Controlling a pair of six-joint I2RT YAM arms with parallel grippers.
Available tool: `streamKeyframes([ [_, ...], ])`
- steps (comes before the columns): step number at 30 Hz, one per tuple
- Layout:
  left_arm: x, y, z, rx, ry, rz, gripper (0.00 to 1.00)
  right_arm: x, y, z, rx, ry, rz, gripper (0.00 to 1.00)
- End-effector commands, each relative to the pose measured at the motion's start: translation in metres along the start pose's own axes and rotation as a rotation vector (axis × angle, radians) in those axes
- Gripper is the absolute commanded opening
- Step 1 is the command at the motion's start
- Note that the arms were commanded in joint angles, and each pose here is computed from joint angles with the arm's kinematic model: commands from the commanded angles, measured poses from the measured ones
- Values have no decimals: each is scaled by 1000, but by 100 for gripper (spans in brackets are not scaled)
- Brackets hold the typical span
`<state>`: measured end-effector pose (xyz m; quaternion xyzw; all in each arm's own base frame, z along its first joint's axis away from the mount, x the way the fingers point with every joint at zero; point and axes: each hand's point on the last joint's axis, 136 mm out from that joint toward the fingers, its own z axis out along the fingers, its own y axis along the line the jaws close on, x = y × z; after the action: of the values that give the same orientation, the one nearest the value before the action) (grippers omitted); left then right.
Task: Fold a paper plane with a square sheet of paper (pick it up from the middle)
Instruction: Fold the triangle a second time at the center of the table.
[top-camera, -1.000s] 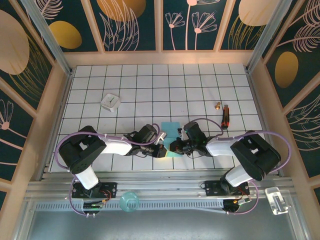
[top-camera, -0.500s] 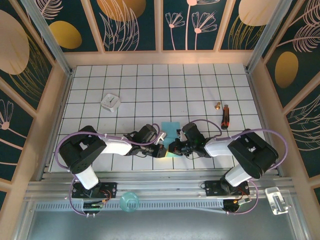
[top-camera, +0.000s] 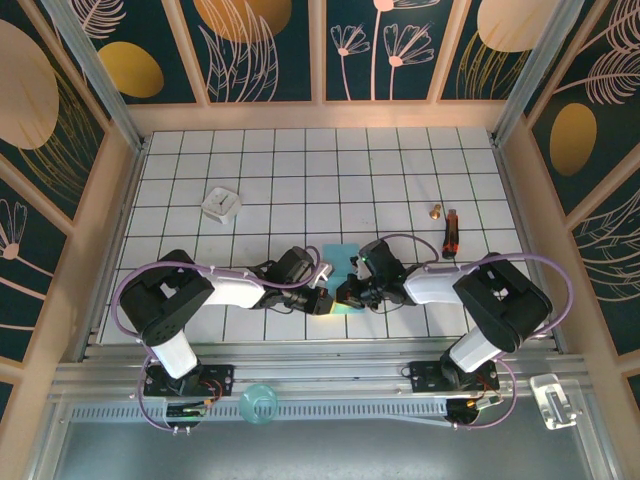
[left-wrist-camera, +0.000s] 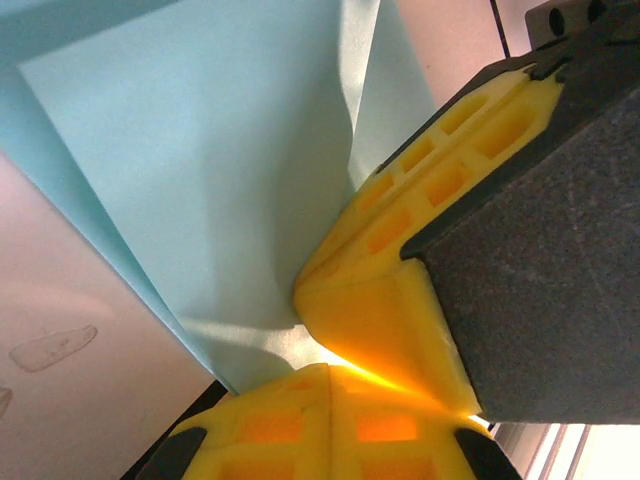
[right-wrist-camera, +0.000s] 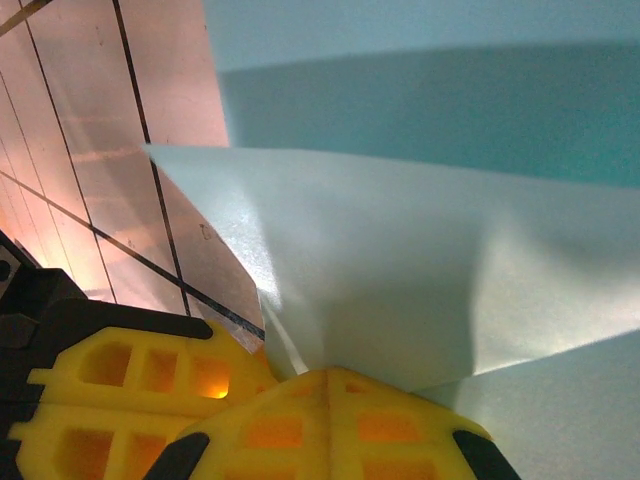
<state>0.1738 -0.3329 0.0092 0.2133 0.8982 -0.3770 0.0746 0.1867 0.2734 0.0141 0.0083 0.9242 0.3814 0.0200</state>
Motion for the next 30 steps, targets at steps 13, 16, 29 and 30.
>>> streamKeyframes([
  [13,80,71,6,-240,240,-77,0,-48,-48,-13,168,-149,58,0],
  [16,82,71,6,-239,243,-79,0,-51,-56,-15,177,-158,66,0],
  [29,87,73,5,-240,246,-93,0,-67,-71,-24,160,-202,67,0],
  [30,87,73,4,-240,247,-92,0,-68,-72,-24,160,-204,67,0],
])
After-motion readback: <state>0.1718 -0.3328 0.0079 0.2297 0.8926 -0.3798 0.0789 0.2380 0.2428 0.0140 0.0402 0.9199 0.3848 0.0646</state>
